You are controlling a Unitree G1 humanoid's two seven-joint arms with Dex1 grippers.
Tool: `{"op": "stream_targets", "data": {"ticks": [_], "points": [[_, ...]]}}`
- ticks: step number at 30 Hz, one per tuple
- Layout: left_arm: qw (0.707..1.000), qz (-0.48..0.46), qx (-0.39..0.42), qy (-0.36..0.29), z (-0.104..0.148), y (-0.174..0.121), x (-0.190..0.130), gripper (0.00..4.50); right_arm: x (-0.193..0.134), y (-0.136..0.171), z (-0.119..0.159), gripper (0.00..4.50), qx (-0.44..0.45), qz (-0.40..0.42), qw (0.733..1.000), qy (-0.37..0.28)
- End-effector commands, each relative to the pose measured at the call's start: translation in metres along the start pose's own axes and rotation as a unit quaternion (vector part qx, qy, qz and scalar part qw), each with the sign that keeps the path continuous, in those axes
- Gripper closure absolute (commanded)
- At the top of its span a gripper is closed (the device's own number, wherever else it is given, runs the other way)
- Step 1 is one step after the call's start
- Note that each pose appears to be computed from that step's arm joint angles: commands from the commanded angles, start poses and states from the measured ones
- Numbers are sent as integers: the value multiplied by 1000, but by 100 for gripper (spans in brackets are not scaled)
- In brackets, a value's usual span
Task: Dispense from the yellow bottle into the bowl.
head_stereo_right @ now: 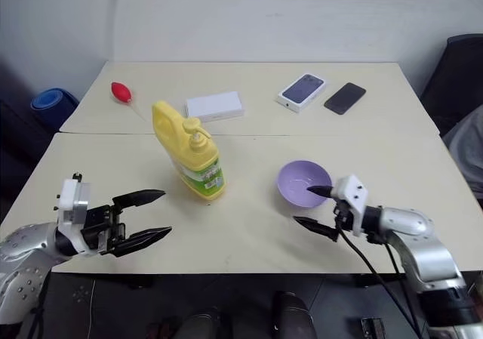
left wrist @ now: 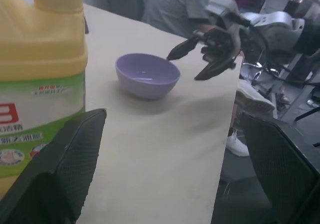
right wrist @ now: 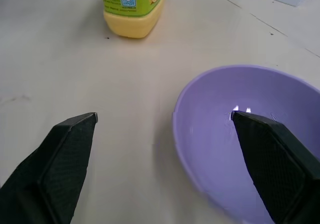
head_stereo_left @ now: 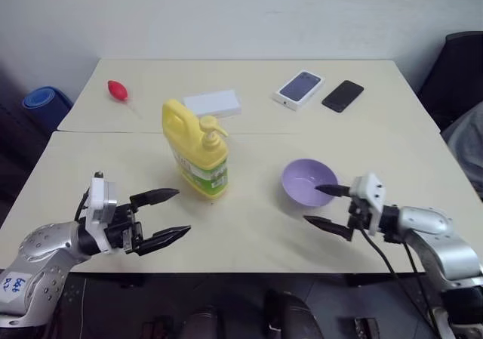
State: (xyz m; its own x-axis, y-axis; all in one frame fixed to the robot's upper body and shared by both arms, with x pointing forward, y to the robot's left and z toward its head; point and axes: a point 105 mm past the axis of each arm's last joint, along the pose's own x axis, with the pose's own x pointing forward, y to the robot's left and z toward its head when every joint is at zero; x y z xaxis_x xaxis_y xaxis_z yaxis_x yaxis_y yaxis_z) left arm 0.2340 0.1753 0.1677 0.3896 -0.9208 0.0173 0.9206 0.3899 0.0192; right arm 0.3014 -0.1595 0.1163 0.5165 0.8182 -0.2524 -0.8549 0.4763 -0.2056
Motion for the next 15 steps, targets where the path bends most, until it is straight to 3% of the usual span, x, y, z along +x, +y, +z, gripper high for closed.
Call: {"op": "stream_targets", "data": {"ticks": [1,6,7,10,15], "points": [[1000,-8,9,-6,5,-4,6,0,15,-3,-11,4,-19,-10,999,24],[1000,-5,8,-15,8,-5,8,0,36,-12,-18,4,-20,-41,999,29],[1000,-1,8,-17,9,-5,7,0,38,-14,-17,21,-12,-49,998,23],[1000,7,9,-19,11,-5,5,0,38,-15,-17,78,-13,-53,998,19],[1000,12,12,-20,11,-5,5,0,34,-17,-22,254,-14,-56,998,18]]}}
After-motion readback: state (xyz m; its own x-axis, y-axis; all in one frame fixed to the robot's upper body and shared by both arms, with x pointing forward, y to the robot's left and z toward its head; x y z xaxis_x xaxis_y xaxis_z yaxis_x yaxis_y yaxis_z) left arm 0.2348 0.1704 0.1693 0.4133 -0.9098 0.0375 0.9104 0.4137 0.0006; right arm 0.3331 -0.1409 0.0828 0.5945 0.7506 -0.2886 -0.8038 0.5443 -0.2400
